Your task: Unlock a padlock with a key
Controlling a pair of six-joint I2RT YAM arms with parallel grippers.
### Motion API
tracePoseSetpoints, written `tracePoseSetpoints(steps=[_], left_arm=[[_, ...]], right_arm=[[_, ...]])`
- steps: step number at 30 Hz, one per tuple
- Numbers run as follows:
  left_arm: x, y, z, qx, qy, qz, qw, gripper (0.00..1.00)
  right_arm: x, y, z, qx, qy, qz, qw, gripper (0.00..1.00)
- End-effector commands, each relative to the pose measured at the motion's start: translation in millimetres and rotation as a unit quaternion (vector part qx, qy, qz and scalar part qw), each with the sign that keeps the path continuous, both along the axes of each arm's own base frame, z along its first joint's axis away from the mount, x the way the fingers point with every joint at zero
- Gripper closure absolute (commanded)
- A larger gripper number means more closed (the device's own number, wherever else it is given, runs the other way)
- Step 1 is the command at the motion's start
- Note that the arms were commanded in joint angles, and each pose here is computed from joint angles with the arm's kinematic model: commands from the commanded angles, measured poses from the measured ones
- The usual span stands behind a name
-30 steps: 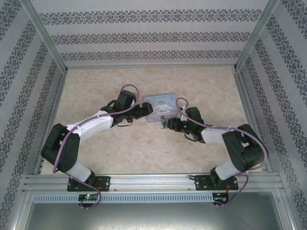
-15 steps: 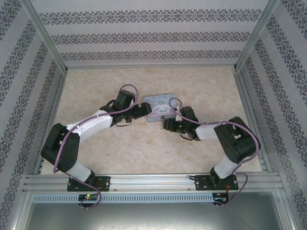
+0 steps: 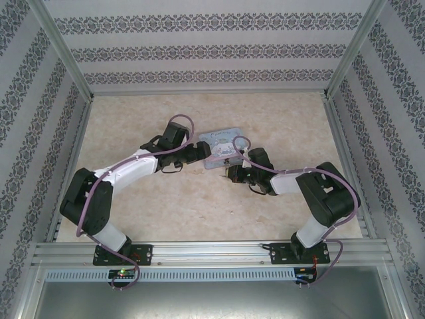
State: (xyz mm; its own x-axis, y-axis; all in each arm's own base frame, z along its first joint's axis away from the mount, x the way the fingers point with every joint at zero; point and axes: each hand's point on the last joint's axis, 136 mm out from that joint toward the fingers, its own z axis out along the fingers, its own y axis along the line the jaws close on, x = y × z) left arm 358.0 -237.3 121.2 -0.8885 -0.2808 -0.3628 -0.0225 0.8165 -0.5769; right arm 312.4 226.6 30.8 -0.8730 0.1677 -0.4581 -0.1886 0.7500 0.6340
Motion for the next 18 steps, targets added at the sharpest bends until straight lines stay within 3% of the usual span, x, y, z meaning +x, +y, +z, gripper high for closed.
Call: tracePoseSetpoints(steps=[1,18], left_arm=[[8.4,12.7,0.1,0.05,-0.008,-0.008,0.999,0.05],[21.2,-7.5,-26.8,0.238,-0.021,-0.072,0.968,0.03]], right_arm=[[-2.0,-7.5,0.5,0.001,0.013,-0.024,1.0,1.0],[-5.3,-19.6,-6.1,0.015,0.05,-0.088,0.995,1.0]])
